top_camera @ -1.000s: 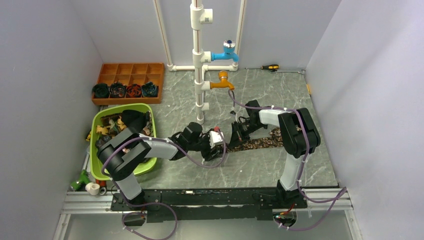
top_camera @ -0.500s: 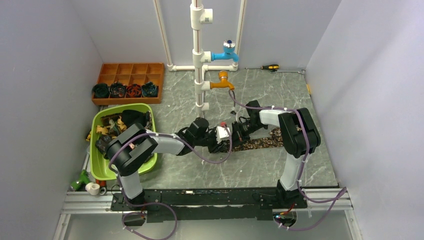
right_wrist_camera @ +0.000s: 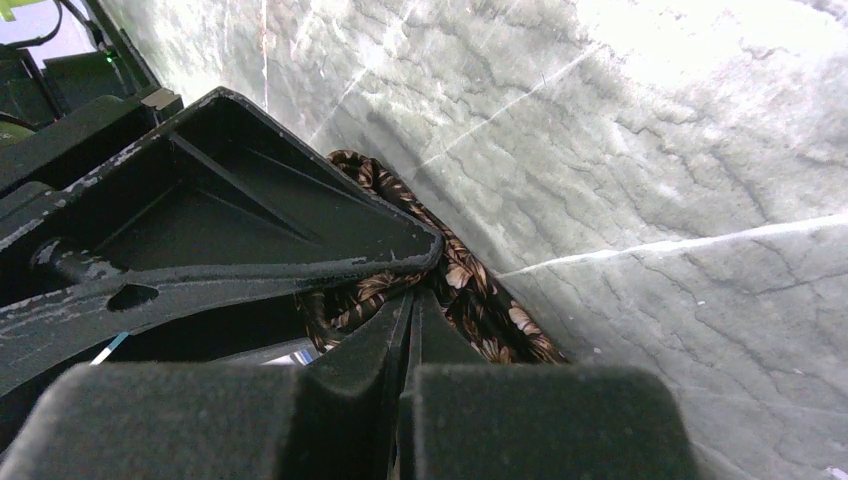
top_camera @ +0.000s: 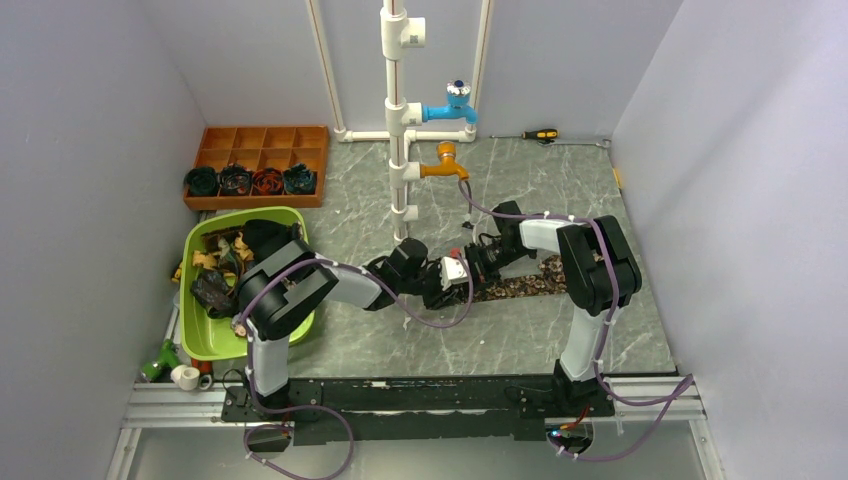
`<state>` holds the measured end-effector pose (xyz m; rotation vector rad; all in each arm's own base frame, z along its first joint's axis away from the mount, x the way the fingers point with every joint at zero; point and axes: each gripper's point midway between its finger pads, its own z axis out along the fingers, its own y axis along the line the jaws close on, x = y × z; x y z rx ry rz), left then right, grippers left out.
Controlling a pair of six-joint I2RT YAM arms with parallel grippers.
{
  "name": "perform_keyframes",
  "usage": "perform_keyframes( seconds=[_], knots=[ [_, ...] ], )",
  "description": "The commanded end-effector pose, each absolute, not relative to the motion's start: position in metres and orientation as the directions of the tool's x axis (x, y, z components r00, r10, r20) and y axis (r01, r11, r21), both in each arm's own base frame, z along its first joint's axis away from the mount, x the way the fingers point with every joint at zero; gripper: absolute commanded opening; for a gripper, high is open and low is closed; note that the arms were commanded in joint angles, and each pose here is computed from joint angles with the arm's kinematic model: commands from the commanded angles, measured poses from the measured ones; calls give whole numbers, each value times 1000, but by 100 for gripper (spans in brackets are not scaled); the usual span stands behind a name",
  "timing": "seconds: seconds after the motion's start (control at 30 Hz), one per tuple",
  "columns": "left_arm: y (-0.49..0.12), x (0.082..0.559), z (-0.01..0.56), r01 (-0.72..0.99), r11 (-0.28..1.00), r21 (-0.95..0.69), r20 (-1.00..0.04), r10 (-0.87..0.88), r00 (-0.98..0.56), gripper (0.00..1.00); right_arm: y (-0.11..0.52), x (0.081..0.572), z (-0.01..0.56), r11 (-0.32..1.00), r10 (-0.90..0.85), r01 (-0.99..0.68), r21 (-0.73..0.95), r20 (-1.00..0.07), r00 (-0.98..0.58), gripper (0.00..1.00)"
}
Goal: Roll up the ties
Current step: Roll the tie at the center of the board.
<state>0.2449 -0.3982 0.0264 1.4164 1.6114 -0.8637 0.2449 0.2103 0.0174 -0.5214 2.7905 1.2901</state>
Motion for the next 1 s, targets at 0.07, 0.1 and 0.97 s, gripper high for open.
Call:
perform_keyframes(
  seconds=[0.07, 0.1, 0.97],
  knots=[
    [-369, 230, -12, 988, 153, -5, -815, 571, -93, 37, 204, 246, 9, 634, -298, -337, 696, -182, -937, 0],
    [-367, 230, -13, 988, 155, -7, -809, 579, -96, 36, 203, 248, 12, 634, -292, -333, 698, -183, -939, 0],
    [-361, 227, -21, 990, 142, -4, -776, 623, -92, 37, 214, 238, 52, 487, -229, -223, 844, -123, -966, 41]
  ],
)
